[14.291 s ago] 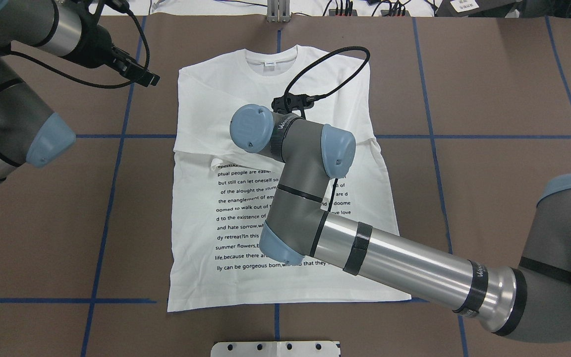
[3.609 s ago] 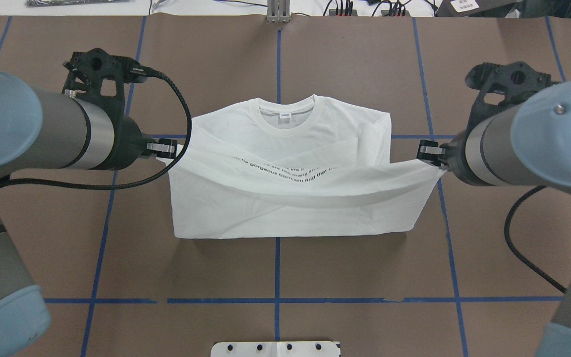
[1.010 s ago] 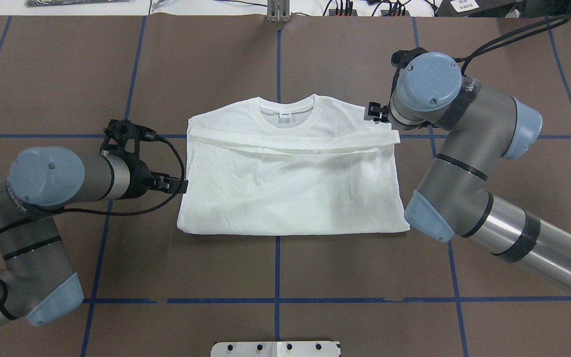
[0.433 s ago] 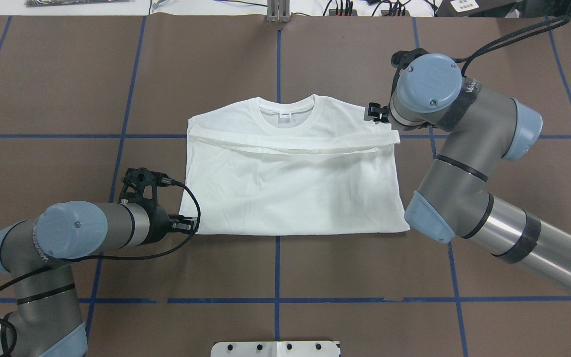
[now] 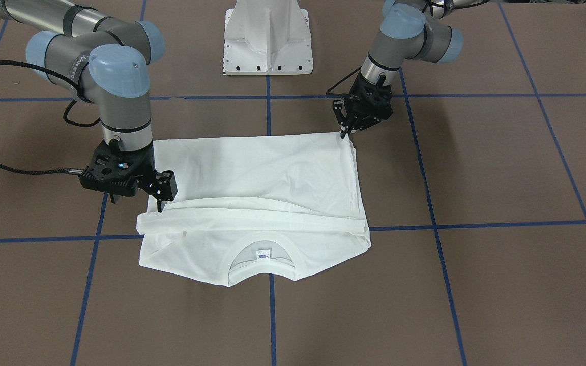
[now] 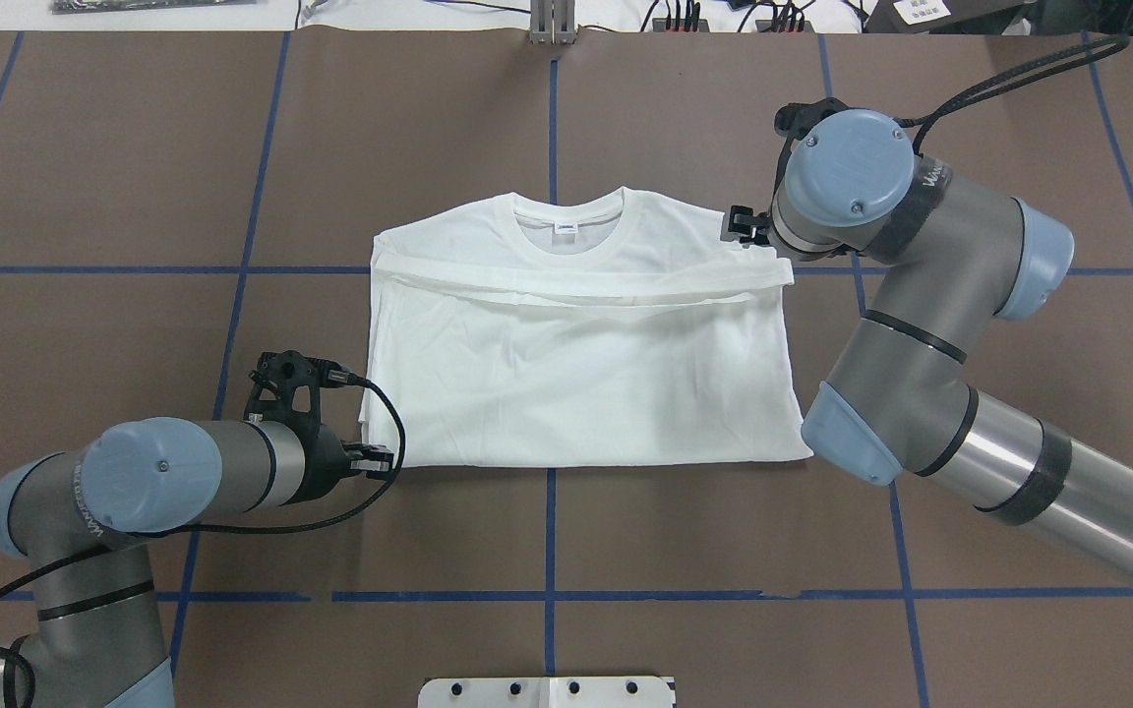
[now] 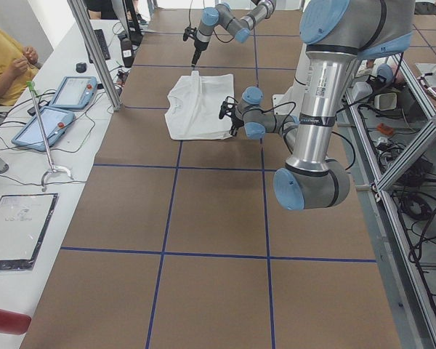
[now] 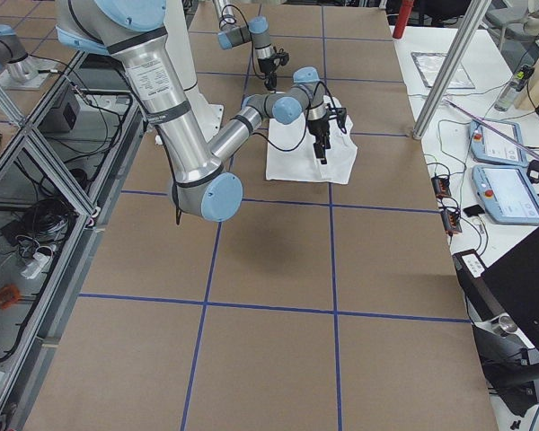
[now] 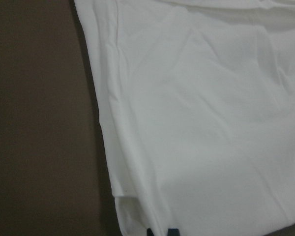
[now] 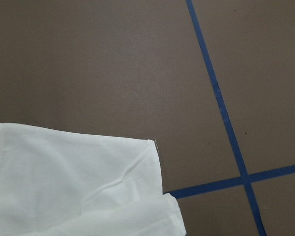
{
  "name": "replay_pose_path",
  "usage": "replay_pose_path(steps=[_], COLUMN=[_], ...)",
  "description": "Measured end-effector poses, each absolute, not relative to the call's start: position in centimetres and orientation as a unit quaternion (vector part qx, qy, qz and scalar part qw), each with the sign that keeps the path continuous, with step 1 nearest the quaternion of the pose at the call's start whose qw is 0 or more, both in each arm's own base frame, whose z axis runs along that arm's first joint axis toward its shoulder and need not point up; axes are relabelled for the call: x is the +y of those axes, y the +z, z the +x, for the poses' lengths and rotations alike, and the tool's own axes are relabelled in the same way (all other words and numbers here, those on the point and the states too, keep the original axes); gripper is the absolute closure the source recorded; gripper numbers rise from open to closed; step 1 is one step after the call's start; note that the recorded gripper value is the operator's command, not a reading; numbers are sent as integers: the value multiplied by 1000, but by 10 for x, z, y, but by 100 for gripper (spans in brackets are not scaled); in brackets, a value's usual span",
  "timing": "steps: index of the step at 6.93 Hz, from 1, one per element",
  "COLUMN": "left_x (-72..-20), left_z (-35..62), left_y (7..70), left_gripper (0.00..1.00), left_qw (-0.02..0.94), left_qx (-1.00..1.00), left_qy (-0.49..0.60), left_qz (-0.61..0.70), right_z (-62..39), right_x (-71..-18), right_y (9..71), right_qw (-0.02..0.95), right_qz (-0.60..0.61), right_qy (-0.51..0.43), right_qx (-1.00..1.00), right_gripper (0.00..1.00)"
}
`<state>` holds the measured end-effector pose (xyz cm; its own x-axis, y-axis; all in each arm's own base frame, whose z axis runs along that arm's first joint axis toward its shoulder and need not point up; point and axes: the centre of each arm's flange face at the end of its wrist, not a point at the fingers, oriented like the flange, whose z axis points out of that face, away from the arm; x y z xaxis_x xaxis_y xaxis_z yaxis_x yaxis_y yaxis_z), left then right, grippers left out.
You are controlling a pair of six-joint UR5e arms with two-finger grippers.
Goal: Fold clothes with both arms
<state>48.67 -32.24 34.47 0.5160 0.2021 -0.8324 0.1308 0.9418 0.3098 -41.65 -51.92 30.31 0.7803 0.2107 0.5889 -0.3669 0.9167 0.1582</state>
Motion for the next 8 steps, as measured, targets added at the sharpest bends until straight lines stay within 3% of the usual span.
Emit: replay_pose_path(steps=[3, 5, 8], left_x=[-359, -451, -635], left_z=[441, 381, 360], left_y=[367, 404, 411], left_gripper=[100, 100, 100], left_qw=[864, 883, 905], left_qx=[457, 380, 286], left_qy=[26, 32, 22], left_qz=[209, 274, 315], right_z=[-421, -426, -436], right_x=[-516, -512, -505], right_y=[300, 299, 294], right_qw=[933, 933, 932], right_qz=[136, 135, 134], right_qy=[155, 152, 155], right_qx=[-295, -296, -300], right_gripper=[0, 0, 0])
